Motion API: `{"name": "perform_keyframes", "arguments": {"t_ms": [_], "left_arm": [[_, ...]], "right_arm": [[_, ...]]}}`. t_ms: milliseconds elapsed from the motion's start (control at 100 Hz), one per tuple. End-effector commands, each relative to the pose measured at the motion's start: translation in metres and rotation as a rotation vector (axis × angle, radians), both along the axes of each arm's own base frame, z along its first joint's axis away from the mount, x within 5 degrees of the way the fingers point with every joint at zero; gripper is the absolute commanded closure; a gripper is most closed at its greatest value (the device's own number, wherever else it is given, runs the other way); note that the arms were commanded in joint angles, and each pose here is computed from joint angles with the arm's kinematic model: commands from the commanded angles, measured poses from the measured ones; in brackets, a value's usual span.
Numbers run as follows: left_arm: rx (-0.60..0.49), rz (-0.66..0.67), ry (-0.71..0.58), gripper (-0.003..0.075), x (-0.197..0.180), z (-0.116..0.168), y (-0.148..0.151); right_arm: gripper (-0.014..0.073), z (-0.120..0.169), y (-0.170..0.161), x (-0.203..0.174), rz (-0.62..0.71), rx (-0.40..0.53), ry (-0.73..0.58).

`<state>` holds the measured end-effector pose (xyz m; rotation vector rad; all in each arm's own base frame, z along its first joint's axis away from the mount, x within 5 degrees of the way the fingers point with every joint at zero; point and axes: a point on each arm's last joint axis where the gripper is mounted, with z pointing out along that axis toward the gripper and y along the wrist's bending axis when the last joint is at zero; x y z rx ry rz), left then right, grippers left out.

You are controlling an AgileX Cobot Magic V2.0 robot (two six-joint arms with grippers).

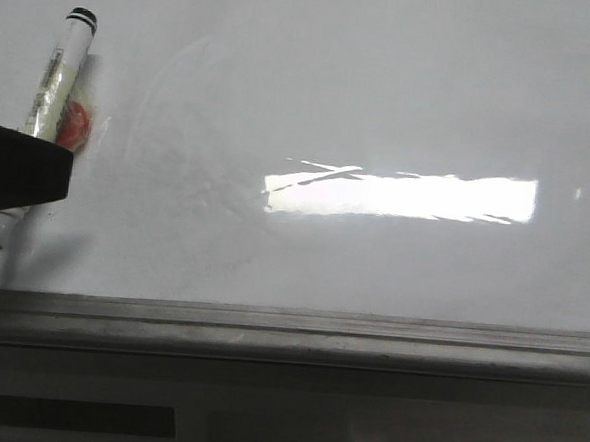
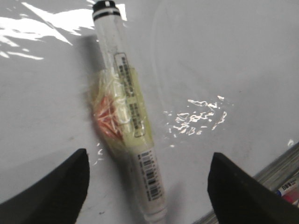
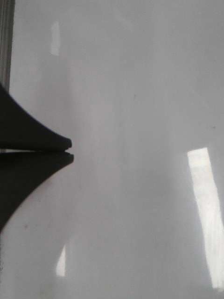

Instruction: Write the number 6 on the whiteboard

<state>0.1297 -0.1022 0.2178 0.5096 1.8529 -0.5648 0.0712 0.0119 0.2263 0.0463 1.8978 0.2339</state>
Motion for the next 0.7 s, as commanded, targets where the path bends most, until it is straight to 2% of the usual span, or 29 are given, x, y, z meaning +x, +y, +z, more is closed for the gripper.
{"name": "perform_keyframes", "arguments": {"t_ms": [0,60,150,350,690], "left_arm": [[-0.088,0.0,-0.059,0.0235,0.0075,0.0135,-0.0076],[-0.081,0.004,-0.04,0.0265,0.0095,0.01,-0.0088],[-0.083,0.018,-0.016,0.0363,0.0114,0.0068,-0.0094],[-0.073,0.019,-0.004,0.0742,0.0119,0.0048,-0.0097],[-0.101,0.008,-0.048,0.0741,0.0121,0.0096,-0.0107]], "right_arm": [[0.0659,0.0165,-0.0015,0.004,-0.018,0.0,-0.094],[0.0659,0.0165,-0.0015,0.004,-0.018,0.0,-0.094],[0.0659,0.0165,-0.0015,0.004,-0.018,0.0,-0.094],[0.0659,0.0176,-0.0018,0.0043,-0.022,0.001,-0.107],[0.0659,0.0245,-0.0034,0.0057,-0.042,0.008,-0.184]]}}
